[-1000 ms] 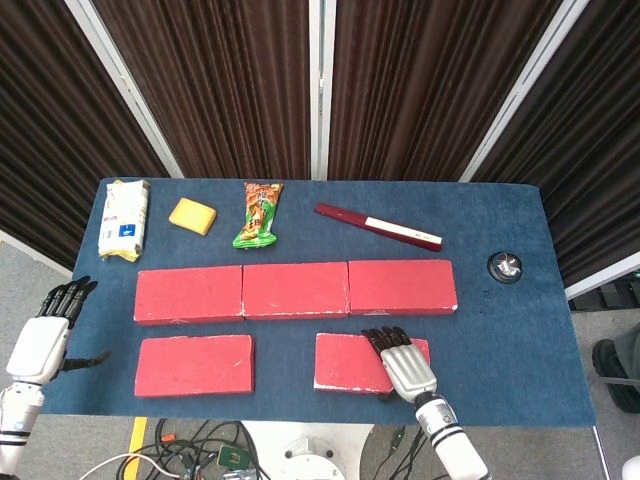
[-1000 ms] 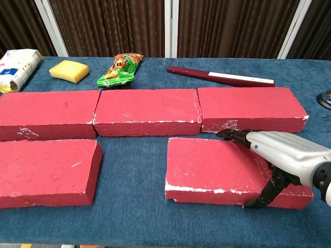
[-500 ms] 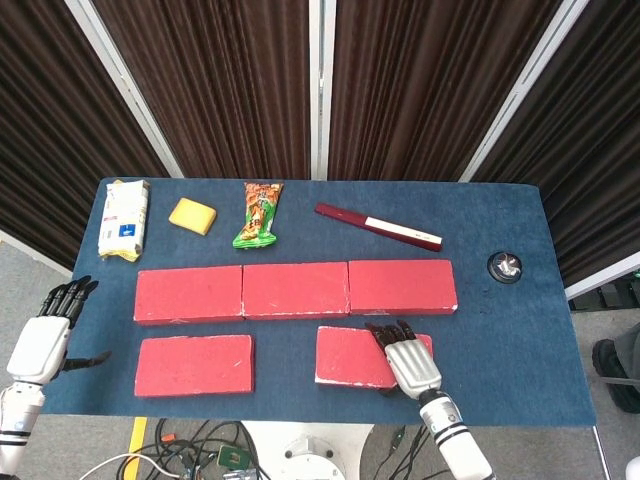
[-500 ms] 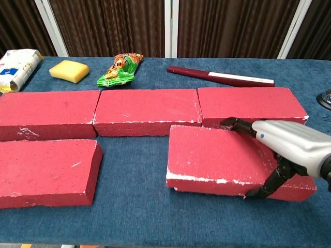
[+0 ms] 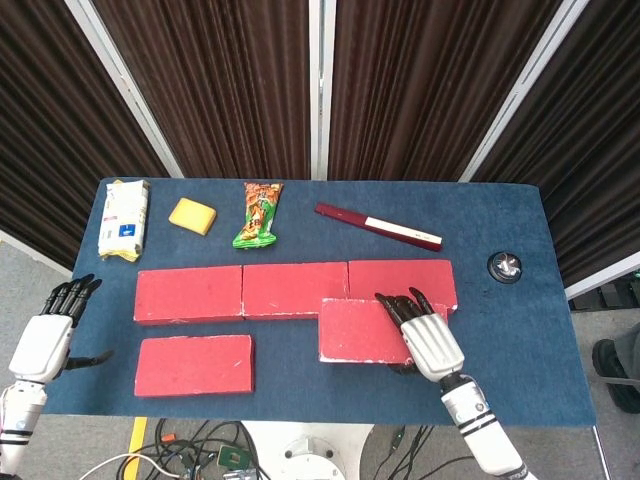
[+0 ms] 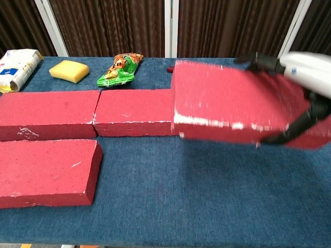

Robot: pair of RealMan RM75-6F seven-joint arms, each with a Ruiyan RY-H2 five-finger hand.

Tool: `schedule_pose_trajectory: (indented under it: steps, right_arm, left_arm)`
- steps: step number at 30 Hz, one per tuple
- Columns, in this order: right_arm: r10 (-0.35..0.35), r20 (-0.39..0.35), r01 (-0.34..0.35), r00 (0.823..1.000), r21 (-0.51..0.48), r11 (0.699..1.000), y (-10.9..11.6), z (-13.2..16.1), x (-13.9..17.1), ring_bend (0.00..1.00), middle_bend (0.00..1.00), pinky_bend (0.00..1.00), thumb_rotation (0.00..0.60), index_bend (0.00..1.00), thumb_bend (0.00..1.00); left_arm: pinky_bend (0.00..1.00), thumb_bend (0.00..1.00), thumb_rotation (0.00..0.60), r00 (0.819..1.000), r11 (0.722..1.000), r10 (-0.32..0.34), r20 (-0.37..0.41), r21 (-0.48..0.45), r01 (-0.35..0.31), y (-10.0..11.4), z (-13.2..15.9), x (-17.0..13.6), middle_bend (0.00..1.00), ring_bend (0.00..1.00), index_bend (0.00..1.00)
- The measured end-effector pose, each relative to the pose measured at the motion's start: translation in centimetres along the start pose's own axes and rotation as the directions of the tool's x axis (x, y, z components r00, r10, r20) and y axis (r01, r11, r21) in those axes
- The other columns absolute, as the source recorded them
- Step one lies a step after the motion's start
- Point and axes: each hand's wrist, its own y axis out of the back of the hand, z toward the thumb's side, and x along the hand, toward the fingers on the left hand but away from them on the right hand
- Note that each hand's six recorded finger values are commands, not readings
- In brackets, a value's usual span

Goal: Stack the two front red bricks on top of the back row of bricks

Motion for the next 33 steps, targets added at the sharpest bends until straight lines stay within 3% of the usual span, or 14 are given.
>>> schedule_pose_trajectory:
  steps: [6, 10, 19, 28, 33]
  right_arm:
    - [0.032, -0.081, -0.026, 0.996, 0.076, 0.997, 2.6, 0.7, -4.3, 0.16, 0.23, 0.0, 0.6, 0.0, 0.08]
    - [0.105, -0.118, -0.091, 0.987, 0.118, 0.989, 3.1, 0.9, -7.6, 0.15, 0.23, 0.0, 0.6, 0.0, 0.08]
    - [0.187, -0.114, -0.168, 0.976, 0.157, 0.973, 3.3, 0.4, -14.7, 0.16, 0.24, 0.0, 0.6, 0.0, 0.08]
    - [0.252, -0.088, -0.246, 0.964, 0.077, 0.966, 0.5, 0.2, -16.0, 0.15, 0.23, 0.0, 0.6, 0.0, 0.07]
    - [0.248, -0.069, -0.245, 0.966, 0.05, 0.968, 0.1, -0.2, -16.0, 0.15, 0.23, 0.0, 0.6, 0.0, 0.07]
  left_arm:
    - [0.0, 0.0, 0.6, 1.0, 1.0, -0.003, -0.004, -0.002, 0.003, -0.1, -0.2, 0.2, 0.0, 0.0, 0.0]
    - [0.0, 0.0, 0.6, 1.0, 1.0, -0.014, -0.008, -0.003, 0.014, -0.4, -0.3, 0.3, 0.0, 0.0, 0.0]
    - [0.0, 0.0, 0.6, 0.999, 1.0, -0.026, -0.024, -0.013, 0.026, -0.7, -1.0, 0.4, 0.0, 0.0, 0.0]
    - [0.0, 0.0, 0.6, 0.999, 0.999, -0.029, -0.021, -0.021, 0.029, -0.8, -1.3, 0.6, 0.0, 0.0, 0.0]
    - [0.0, 0.0, 0.6, 0.999, 0.999, -0.03, -0.019, -0.021, 0.03, -0.9, -1.4, 0.7, 0.0, 0.0, 0.0]
